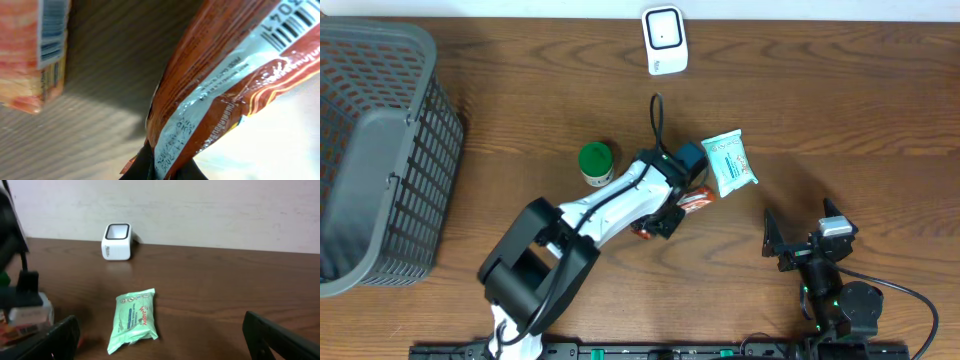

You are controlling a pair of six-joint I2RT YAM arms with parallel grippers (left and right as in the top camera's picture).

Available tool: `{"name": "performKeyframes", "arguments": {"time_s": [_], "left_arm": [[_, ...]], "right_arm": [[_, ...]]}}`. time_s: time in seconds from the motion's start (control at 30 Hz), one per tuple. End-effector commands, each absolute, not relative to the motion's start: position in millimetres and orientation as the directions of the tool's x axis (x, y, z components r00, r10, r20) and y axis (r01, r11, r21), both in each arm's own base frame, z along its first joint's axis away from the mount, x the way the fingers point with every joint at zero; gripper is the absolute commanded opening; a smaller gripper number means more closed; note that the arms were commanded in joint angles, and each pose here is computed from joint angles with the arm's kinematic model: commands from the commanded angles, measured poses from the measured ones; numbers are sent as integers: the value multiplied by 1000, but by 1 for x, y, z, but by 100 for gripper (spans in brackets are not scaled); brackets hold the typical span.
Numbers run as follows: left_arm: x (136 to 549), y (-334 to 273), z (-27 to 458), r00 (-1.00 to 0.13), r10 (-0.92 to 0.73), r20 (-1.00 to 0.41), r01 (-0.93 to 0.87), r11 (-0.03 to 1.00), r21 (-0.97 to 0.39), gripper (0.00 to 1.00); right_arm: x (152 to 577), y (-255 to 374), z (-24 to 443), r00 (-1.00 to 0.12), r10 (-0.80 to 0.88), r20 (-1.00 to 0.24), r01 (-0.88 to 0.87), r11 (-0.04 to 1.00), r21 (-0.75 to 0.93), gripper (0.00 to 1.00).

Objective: Scan the item barcode

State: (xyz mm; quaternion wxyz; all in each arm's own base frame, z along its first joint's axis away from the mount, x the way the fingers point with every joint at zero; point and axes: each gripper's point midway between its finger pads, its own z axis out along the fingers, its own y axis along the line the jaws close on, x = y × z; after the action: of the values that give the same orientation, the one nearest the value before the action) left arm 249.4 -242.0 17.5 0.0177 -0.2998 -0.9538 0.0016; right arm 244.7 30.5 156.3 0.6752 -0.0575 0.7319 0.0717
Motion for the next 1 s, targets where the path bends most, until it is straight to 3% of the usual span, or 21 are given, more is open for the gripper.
{"name": "performKeyframes", "arguments": {"time_s": [0.0,0.2,0.4,0.53,0.73,0.97], "left_arm": [[243,-278,63,-820,568,-69,568,794,-219,7],[241,-282,67,-824,562,-74,561,788,-253,7],[238,-290,76,-856,515,-49,488,771,-409,7],[257,-275,73,-899,435,-46,418,824,-381,7],[302,-243,66,-975,192,-114,211,957,-197,7],[322,-253,70,-986,-11,-164,30,968,-249,7]], "right_arm": [[244,33,156,-82,22,-996,-192,981,38,99],[244,33,156,-82,22,-996,-192,981,38,99],[244,33,156,-82,22,-996,-192,981,38,99],[244,33,156,-82,22,-996,-192,981,38,99],[244,33,156,-82,22,-996,-192,981,38,99],[244,33,157,-82,23,-996,-195,980,39,99]]}}
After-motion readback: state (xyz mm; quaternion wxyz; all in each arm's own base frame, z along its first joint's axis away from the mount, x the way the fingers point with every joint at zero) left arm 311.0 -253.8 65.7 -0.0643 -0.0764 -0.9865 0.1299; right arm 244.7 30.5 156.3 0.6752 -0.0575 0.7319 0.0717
